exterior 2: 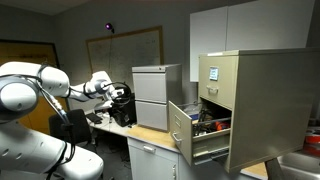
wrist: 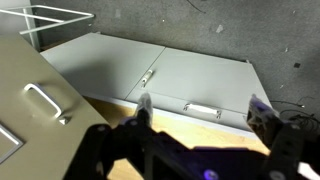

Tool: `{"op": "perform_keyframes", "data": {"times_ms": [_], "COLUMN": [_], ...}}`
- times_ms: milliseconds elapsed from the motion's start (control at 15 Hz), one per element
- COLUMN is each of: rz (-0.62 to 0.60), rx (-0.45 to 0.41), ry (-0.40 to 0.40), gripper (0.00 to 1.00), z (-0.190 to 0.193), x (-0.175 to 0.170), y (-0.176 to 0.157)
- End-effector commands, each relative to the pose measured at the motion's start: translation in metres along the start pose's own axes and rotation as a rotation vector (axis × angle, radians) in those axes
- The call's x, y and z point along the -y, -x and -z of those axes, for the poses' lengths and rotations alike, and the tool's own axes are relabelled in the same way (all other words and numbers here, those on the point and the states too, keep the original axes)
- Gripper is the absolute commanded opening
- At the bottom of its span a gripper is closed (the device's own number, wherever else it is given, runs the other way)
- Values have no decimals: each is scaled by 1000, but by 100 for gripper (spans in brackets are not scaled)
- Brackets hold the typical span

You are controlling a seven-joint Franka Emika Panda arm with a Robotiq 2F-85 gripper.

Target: Close the open drawer

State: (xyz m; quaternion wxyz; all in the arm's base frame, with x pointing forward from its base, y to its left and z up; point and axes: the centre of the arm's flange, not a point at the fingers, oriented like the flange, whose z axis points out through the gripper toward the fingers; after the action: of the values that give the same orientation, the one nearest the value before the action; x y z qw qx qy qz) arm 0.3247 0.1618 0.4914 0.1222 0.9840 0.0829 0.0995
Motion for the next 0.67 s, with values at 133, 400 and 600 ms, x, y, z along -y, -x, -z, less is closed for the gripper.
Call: {"op": "perform_keyframes", "data": {"times_ms": [133,400,600], "rz": [68,202,297], "rx": [-104,-149,-172], "ry": [119,252,417], "gripper": [74,54,30], "z": [-20,-59,-94], "x": [-1,4,-3], "y": [-41,-69,-84]}}
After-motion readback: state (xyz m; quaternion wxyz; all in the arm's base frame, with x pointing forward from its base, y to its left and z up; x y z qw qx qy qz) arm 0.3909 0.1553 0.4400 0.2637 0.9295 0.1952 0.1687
